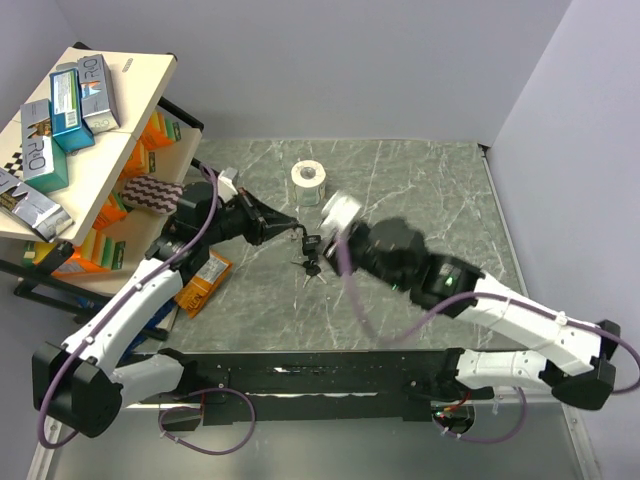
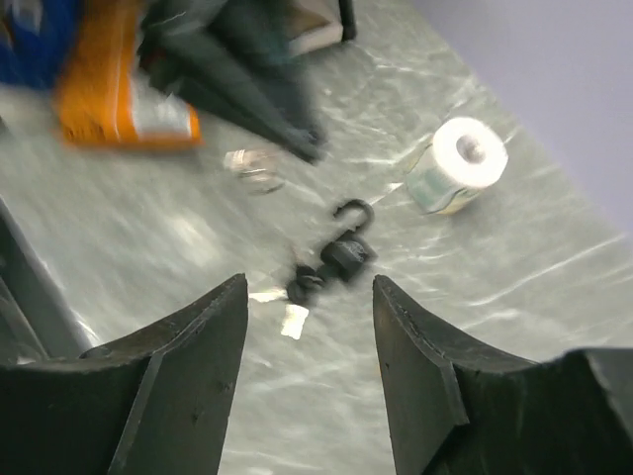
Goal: Unlock with the key
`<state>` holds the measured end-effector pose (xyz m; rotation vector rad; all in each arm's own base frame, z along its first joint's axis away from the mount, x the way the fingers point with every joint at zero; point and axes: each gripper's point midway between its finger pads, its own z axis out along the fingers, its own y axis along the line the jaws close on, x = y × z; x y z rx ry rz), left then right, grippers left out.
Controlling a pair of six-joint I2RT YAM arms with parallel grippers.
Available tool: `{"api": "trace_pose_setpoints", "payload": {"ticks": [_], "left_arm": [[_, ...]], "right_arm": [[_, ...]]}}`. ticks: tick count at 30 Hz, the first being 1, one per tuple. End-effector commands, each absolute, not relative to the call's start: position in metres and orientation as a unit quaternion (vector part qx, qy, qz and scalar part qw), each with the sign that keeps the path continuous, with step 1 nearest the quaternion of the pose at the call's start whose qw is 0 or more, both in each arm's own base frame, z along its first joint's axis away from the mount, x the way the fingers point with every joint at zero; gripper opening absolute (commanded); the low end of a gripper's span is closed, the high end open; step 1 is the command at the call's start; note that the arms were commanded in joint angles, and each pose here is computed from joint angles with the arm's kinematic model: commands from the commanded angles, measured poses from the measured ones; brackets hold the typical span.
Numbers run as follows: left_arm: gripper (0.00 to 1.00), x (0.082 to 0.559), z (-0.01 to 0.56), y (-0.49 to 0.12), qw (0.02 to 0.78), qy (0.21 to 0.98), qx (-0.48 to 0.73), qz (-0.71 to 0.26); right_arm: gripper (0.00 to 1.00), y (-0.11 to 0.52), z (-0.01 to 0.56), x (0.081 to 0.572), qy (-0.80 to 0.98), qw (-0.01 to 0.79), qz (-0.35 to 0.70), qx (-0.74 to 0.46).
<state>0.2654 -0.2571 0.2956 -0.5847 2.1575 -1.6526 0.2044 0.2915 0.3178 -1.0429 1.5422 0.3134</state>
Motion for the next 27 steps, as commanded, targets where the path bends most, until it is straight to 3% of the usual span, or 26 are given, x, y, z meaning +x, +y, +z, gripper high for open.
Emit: {"api": "trace_pose_setpoints", "payload": {"ticks": [1, 6, 12, 27], "left_arm": [[0.01, 0.27, 0.372, -0.241, 0.384, 0.695, -0.082, -0.603], [0.01, 0.242, 0.412, -0.238, 0.445, 0.62, 0.0, -0.646], [0.01, 0.226, 0.417, -0.236, 0.453, 0.593, 0.022, -0.665], [0.01, 0.216, 0.422, -0.241, 0.443, 0.581, 0.043, -0.681]], "right_arm": [[0.6, 0.298, 0.37, 0.189, 0.708, 0.531, 0.373, -0.28], [0.59, 0.314, 0.392, 0.188, 0.708, 0.455, 0.501, -0.2], [0.56, 0.327, 0.418, 0.183, 0.658, 0.407, 0.614, -0.16], [0.43, 0.349, 0.417, 0.191, 0.658, 0.377, 0.628, -0.175]]}}
